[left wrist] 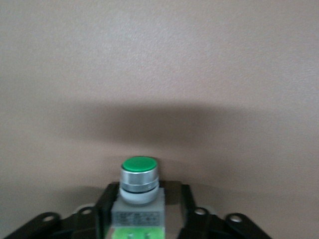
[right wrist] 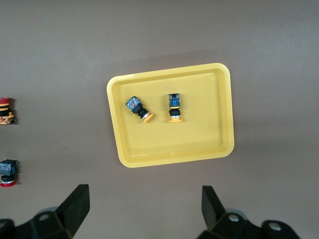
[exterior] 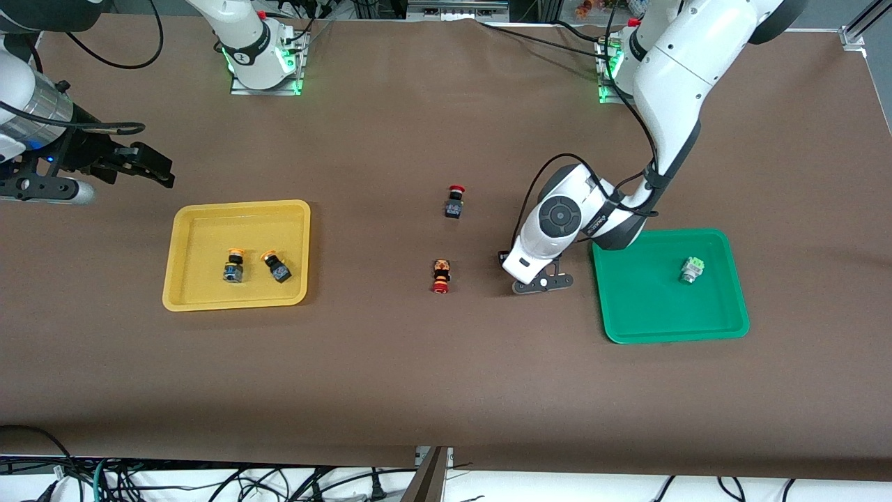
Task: Place green and yellow buttons in trays
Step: 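Move the left gripper to the second green button and grasp it, then carry the second green button into the green tray and release it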
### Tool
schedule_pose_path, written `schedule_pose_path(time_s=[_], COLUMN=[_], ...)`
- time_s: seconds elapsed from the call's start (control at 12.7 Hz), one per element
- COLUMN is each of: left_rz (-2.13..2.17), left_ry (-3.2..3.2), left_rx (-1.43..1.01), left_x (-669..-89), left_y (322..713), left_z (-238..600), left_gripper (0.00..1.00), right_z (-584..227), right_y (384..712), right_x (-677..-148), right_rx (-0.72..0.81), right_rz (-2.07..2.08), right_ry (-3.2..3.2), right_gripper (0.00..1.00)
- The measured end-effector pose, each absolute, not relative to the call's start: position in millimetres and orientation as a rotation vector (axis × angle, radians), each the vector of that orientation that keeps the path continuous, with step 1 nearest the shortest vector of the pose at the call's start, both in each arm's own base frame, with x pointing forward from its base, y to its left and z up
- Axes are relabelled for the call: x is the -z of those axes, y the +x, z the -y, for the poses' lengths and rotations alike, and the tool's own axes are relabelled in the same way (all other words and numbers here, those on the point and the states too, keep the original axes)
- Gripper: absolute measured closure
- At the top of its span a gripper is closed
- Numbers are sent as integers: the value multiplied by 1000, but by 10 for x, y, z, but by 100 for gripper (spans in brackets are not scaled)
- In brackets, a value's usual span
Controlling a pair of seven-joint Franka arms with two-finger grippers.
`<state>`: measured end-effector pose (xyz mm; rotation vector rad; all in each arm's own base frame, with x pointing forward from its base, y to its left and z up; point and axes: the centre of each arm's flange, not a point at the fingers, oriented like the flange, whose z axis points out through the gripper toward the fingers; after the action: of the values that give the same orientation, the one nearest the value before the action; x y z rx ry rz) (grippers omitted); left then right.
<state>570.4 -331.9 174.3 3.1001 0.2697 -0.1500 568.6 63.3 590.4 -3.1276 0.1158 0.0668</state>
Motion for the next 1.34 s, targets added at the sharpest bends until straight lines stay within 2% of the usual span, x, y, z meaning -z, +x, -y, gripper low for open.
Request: schedule_pose_path(time_s=[0.08, 0.16, 0.39, 0.63, 0.79, 1.02, 1.26, 1.34], left_rz=[-272, -276, -209, -12, 115, 176, 165, 160], left_ry=[3108, 3112, 3132, 3146, 3168, 3173, 3154, 3152], left_rx=[165, 169, 170, 225, 253, 358, 408, 404], left_x=[-1736, -1744, -1941, -2360, -2397, -2109, -1845, -1810], left_y=[5698, 5709, 5932, 6312, 6460, 6399, 6224, 6204], left_z=[3305, 3287, 2988, 2147, 1483, 866, 778, 754], left_gripper=[57, 59, 59, 59, 59, 59, 59, 49], right_z=[-633, -633, -633, -633, -633, -633, -633, -633], right_y=[5686, 5686, 5686, 5686, 5686, 5686, 5686, 5686], right_x=[-5904, -5904, -5904, -5904, -5904, -5905, -5904, -5905], right_rx=[-67, -67, -67, -67, -67, -67, -67, -67], right_rz=[-116, -116, -116, -116, -116, -116, -116, -116], right_ry=[-3128, -3128, -3128, -3128, -3128, -3128, -3128, -3128], right_gripper=[0, 0, 0, 0, 0, 0, 0, 0])
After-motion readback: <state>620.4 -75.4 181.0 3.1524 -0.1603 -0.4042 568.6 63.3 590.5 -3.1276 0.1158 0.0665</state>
